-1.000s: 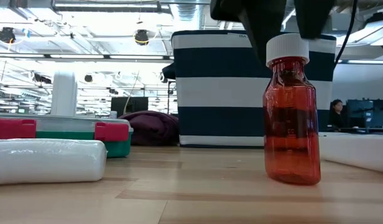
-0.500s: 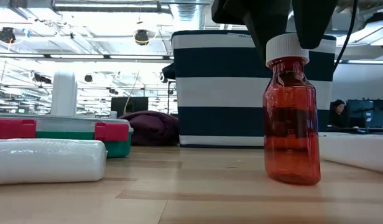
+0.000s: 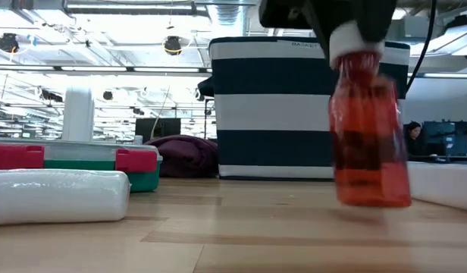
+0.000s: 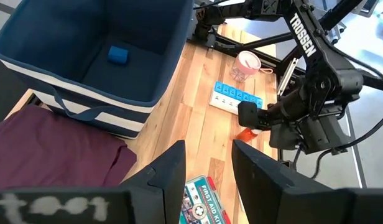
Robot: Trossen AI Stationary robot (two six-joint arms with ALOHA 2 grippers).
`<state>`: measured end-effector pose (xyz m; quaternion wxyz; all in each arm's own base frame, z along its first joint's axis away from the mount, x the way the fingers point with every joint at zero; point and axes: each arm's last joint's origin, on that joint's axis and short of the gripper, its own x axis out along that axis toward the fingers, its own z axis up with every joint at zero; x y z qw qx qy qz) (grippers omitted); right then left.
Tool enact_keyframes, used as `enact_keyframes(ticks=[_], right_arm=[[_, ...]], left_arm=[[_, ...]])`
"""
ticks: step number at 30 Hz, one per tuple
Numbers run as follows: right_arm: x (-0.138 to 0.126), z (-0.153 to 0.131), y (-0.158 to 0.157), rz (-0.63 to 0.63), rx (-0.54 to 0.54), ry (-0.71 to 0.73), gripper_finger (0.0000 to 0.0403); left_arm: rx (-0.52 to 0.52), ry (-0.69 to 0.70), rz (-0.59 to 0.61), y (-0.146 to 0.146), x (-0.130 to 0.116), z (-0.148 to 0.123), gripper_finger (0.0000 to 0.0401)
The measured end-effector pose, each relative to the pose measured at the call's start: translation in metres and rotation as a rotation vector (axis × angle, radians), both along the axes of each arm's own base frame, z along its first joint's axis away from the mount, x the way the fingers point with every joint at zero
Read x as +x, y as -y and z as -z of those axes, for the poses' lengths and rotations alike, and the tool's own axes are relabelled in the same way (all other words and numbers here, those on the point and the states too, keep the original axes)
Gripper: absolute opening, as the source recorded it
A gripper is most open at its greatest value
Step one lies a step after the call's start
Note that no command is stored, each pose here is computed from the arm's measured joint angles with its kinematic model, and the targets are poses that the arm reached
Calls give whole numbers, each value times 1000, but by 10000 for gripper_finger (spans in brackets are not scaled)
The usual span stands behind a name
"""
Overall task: Pick & place medical supplies in basket/bin
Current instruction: Put the red medicine bottle into the blue organizer
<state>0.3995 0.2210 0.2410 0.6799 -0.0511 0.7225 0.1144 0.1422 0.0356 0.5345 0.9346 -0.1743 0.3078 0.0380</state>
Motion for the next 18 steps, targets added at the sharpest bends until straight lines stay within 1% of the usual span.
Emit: enact_keyframes(ticks=[4,6,10,14,16,18], right_arm=[[-5,-24,9,12,34,42,136],[-8,-39,17,23,19,86,135],[-9,-77,44,62,-39,269,118],[-14,-121,82,163,-134,486,119],[-20,-142,104,218,-205,577,130],[-30,-164,125,254,-299,665,140]], left_arm=[[0,0,0,0,0,0,118],[0,0,0,0,0,0,118],[-1,0,0,0,0,0,118],[-2,0,0,0,0,0,118],[-2,0,0,0,0,0,118],[-6,0,-2,0,0,0,118]])
